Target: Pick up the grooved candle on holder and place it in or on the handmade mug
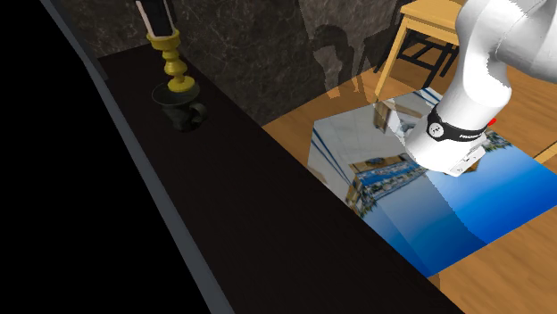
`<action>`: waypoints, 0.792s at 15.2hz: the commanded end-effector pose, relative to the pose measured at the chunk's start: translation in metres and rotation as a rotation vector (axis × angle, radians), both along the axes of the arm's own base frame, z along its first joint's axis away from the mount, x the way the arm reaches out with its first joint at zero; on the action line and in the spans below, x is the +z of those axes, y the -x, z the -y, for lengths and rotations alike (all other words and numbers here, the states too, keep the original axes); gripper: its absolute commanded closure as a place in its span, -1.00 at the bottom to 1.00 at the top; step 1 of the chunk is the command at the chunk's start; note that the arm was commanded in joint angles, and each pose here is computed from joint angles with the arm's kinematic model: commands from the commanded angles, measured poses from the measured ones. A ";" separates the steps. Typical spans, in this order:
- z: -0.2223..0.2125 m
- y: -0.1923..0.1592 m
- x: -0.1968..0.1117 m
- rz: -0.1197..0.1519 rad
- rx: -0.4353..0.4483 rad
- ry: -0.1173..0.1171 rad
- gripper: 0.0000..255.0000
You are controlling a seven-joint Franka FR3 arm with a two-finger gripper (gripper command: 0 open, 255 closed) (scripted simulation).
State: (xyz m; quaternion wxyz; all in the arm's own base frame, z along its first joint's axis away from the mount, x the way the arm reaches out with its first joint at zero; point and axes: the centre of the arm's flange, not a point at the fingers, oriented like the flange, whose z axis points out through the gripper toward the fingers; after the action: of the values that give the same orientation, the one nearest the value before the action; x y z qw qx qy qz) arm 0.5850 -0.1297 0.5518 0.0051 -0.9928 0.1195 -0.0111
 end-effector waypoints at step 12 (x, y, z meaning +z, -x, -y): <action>0.129 -0.027 0.006 0.000 0.001 0.000 1.00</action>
State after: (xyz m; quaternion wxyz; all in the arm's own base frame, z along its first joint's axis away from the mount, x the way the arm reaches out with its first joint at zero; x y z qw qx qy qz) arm 0.6113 -0.2586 0.5628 0.0049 -0.9928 0.1192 -0.0109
